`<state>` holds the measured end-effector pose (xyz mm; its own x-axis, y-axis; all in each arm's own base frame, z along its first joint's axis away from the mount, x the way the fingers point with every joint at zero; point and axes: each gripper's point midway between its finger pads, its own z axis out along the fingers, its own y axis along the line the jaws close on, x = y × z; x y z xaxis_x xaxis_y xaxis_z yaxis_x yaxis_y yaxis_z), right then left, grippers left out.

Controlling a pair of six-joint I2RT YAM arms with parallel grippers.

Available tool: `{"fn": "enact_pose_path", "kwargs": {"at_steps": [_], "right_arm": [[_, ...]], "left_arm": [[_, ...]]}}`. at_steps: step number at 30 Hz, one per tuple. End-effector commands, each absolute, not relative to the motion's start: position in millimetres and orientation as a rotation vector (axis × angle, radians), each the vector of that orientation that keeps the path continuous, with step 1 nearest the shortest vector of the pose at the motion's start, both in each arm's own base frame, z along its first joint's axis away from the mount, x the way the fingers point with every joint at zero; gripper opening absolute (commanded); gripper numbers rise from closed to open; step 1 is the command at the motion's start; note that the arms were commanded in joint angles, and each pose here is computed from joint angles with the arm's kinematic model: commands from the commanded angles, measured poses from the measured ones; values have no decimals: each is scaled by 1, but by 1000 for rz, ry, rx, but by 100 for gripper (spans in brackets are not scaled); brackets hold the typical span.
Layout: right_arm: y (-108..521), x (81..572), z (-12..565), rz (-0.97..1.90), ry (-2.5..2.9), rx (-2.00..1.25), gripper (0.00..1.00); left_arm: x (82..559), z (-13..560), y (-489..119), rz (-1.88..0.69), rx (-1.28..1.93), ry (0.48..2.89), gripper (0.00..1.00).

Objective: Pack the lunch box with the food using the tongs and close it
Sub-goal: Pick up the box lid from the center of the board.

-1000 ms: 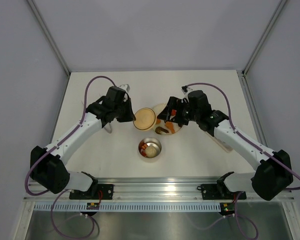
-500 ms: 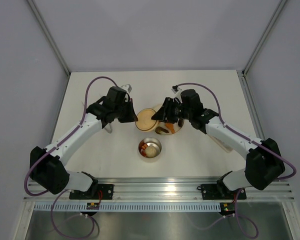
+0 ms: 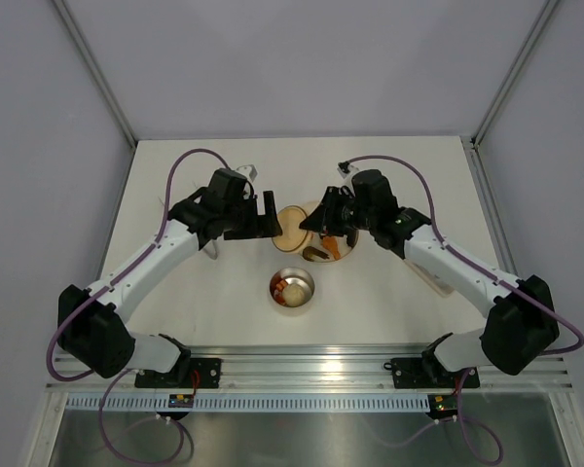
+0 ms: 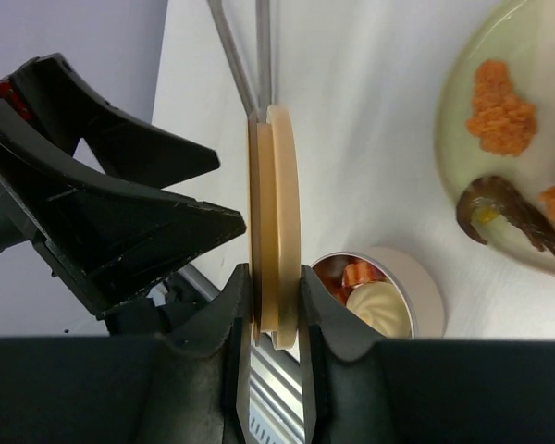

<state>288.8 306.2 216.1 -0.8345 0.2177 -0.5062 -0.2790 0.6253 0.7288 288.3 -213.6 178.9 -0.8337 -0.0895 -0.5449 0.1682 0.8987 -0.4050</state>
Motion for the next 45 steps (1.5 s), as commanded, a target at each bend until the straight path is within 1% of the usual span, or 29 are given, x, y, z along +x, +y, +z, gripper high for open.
{"fn": "enact_pose_path", "kwargs": {"at_steps": [1, 3, 5, 6, 7, 9, 11, 12, 14, 19, 25, 30, 36, 39, 43, 45], "right_arm": [[289, 297, 246, 998, 2209, -50, 0], [270, 304, 240, 850, 2253, 29, 0], [257, 305, 241, 748, 2316, 108, 0], [248, 311, 232, 663, 2347, 170, 0], [246, 312, 234, 647, 2364, 223, 0], [245, 312, 233, 611, 2422, 301, 0], [248, 312, 234, 603, 2464, 348, 0], [249, 312, 233, 593, 2483, 369, 0], [254, 312, 233, 602, 2517, 417, 0], [276, 305, 236, 749, 2573, 450, 0], [285, 299, 241, 803, 2622, 466, 0], [297, 294, 244, 910, 2676, 484, 0], [312, 290, 239, 1017, 2737, 471, 0], [314, 290, 242, 1041, 2738, 472, 0], [315, 291, 245, 1064, 2742, 484, 0], [315, 291, 246, 1080, 2747, 495, 0]], "left_arm": [[295, 215, -207, -563, 70, 2393, 92], [293, 225, -200, -536, 70, 2365, 90], [291, 229, -194, -499, 107, 2347, 84], [290, 233, -192, -468, 130, 2324, 79], [289, 234, -192, -445, 194, 2303, 77], [277, 237, -204, -442, 320, 2260, 76], [263, 244, -224, -432, 481, 2178, 79], [260, 243, -227, -415, 513, 2156, 80], [254, 253, -241, -401, 590, 2068, 82], [241, 260, -270, -408, 763, 1921, 83], [227, 263, -293, -452, 904, 1807, 83], [221, 255, -297, -428, 975, 1778, 84], [230, 254, -292, -352, 951, 1772, 83], [236, 250, -290, -303, 957, 1778, 81], [240, 243, -287, -247, 983, 1795, 74], [241, 240, -286, -229, 990, 1800, 73]]}}
